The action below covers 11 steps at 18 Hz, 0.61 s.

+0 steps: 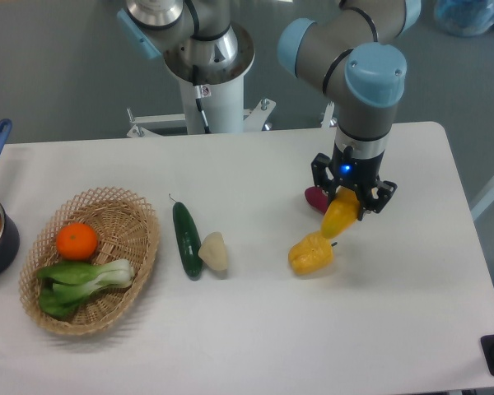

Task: Place the mango in the basket
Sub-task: 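Lift the grasped yellow mango up off the table with the gripper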

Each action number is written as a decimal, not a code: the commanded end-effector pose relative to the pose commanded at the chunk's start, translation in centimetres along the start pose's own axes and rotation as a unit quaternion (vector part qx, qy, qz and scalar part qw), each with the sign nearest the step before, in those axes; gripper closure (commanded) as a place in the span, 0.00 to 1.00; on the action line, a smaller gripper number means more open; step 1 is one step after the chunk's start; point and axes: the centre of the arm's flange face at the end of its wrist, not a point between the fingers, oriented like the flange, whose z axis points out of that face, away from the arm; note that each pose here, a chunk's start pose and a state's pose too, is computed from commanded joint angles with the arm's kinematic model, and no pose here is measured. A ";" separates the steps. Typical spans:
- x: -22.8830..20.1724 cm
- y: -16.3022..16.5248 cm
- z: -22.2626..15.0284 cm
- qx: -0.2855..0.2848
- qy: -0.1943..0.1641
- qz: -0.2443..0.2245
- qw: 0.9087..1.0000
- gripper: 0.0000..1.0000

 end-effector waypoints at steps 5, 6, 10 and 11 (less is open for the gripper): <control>0.4 -1.1 -0.3 0.003 -0.002 -0.017 1.000 0.60; 0.5 -1.6 -0.5 0.004 -0.003 -0.024 1.000 0.60; 2.4 -3.9 -0.1 0.009 0.010 -0.030 0.999 0.60; 3.0 -4.9 0.2 0.010 0.012 -0.037 0.999 0.60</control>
